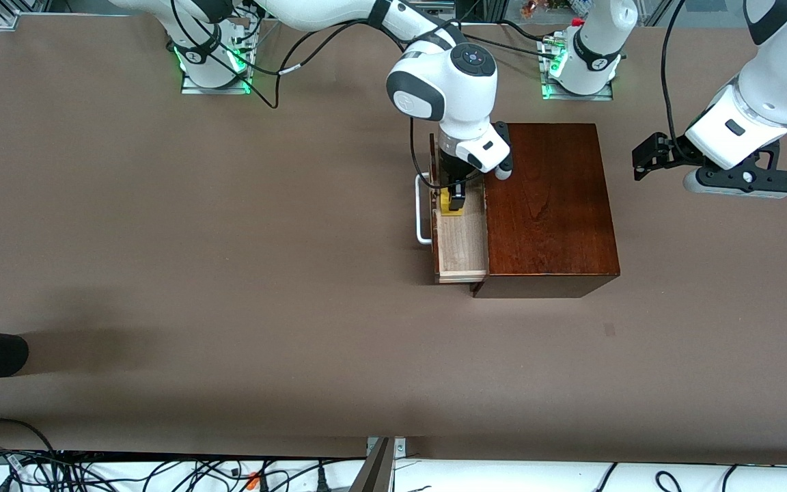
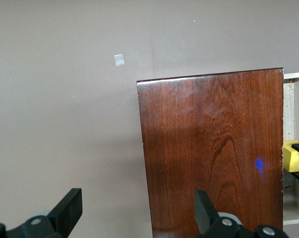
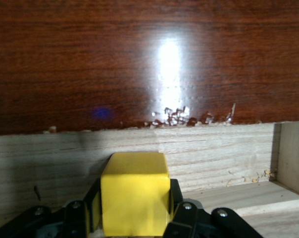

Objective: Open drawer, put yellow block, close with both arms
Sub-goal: 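Lower the cube into the drawer, open the right gripper and withdraw, then move the left gripper to the drawer front while the right gripper retracts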

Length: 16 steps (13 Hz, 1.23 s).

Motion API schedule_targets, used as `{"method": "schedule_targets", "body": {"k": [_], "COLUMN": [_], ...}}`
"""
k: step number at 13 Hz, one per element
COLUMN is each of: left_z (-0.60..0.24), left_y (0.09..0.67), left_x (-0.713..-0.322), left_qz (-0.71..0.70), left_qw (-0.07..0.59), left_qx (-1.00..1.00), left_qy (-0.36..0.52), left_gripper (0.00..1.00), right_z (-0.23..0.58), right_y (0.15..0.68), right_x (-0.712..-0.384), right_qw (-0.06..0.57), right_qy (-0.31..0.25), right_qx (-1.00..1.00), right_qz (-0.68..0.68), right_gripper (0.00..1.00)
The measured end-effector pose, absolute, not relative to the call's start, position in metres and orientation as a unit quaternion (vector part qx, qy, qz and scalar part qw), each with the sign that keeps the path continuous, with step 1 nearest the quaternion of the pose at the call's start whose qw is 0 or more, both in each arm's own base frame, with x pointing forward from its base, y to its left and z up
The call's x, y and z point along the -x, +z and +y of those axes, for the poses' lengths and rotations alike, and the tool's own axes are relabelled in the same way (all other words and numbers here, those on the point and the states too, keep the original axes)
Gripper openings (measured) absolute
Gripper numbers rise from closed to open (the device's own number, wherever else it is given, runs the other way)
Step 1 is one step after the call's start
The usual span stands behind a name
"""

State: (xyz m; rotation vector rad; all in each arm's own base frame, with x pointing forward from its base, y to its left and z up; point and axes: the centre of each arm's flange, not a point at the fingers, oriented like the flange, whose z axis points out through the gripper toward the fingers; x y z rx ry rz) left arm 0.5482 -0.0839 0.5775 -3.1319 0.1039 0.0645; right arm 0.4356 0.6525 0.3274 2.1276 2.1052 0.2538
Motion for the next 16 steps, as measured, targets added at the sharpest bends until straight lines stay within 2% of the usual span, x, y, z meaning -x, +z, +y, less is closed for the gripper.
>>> {"method": "schedule_targets", "body": {"k": [3,4,6,9,13,16], "left_z": [-0.084,-0.084,-0.084,-0.095,-0.110,-0.128], "left_y": [0.578,0.578,0.578,0.577,0.571,0.543], "left_x": [-0.548,-0.548,-0.548,-0.546,-0.544,-0.551], "left_qz": [0.033,0.033,0.033,0.044,0.083,0.139], "left_qw": [0.004,0.004,0.004,0.004,0.001,-0.039], "left_qx": [0.999,0.999,0.999,0.999,0.996,0.987], "left_qy": [0.021,0.021,0.021,0.022,0.035,0.064], "left_gripper": [1.00,1.00,1.00,1.00,1.00,1.00], "right_z": [0.649,0.648,0.637,0.566,0.408,0.273], "right_y": [0.327,0.332,0.367,0.475,0.575,0.609], "right_x": [-0.438,-0.439,-0.452,-0.510,-0.591,-0.636], "right_qw": [0.074,0.073,0.057,0.021,-0.008,-0.053], "right_qy": [0.074,0.071,0.069,0.088,0.083,0.065], "right_qx": [-0.710,-0.713,-0.733,-0.786,-0.860,-0.910], "right_qz": [0.697,0.694,0.674,0.612,0.504,0.407], "right_gripper": [0.93,1.00,1.00,1.00,1.00,1.00]}}
